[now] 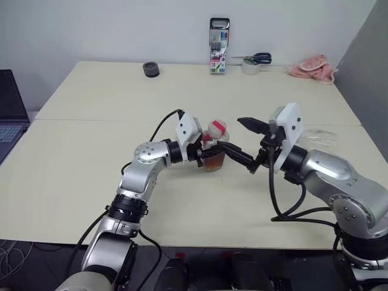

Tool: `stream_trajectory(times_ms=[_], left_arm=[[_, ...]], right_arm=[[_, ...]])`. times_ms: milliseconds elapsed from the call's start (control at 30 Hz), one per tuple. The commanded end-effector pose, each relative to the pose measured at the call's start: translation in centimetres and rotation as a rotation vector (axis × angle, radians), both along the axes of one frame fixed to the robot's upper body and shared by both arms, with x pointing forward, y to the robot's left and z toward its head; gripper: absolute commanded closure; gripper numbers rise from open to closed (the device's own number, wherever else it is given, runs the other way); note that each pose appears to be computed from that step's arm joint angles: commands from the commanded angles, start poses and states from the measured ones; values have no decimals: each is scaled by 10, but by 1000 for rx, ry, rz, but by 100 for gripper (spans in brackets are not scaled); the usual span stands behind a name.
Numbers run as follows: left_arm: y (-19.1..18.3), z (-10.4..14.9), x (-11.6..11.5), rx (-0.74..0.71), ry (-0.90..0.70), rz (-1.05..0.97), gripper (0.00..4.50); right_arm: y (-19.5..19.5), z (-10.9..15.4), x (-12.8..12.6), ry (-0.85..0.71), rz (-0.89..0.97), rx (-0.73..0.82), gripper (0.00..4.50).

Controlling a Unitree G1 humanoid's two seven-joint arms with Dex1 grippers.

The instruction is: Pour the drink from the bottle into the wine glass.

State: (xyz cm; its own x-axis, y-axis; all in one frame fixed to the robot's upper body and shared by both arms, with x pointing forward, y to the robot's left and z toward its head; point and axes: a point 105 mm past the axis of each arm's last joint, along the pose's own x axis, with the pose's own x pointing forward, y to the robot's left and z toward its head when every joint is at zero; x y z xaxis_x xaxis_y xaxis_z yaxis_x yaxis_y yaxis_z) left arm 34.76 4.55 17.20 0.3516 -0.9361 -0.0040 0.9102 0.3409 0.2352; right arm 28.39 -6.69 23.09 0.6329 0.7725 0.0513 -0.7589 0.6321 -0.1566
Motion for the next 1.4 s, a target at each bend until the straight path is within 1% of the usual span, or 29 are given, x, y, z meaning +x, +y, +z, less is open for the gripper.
stream_trajectory(times_ms=[33,167,400,567,667,867,967,1033,1133,1233,1333,1400], left_arm=[[-6,15,-3,-19,-67,-59,274],[-7,15,-4,-14,-76,-84,274],[-8,17,-7,-23,-75,-113,274],[-7,18,-10,-24,-62,-142,274],[-6,16,-10,-17,-52,-148,274],[-4,14,-11,-12,-35,-158,274],[-2,12,-13,-9,-15,-169,274],[0,10,-14,-1,9,-185,274],[4,8,-18,37,19,-237,276],[8,12,-20,69,-26,-279,276],[9,20,-15,60,-67,-269,276],[9,23,-12,48,-78,-250,276]], right_arm=[[7,11,0,-63,-22,10,0],[7,9,6,-68,-54,22,0],[15,0,8,-74,-49,-12,0],[20,3,11,-83,-54,8,0],[20,6,12,-88,-61,28,63],[22,4,12,-87,-40,27,266],[25,3,10,-95,3,12,266],[28,2,7,-116,88,-38,266],[26,-3,-1,-150,300,-166,266],[9,-3,6,-157,446,-310,266],[3,4,13,-128,477,-305,266],[3,0,11,-95,494,-295,266]])
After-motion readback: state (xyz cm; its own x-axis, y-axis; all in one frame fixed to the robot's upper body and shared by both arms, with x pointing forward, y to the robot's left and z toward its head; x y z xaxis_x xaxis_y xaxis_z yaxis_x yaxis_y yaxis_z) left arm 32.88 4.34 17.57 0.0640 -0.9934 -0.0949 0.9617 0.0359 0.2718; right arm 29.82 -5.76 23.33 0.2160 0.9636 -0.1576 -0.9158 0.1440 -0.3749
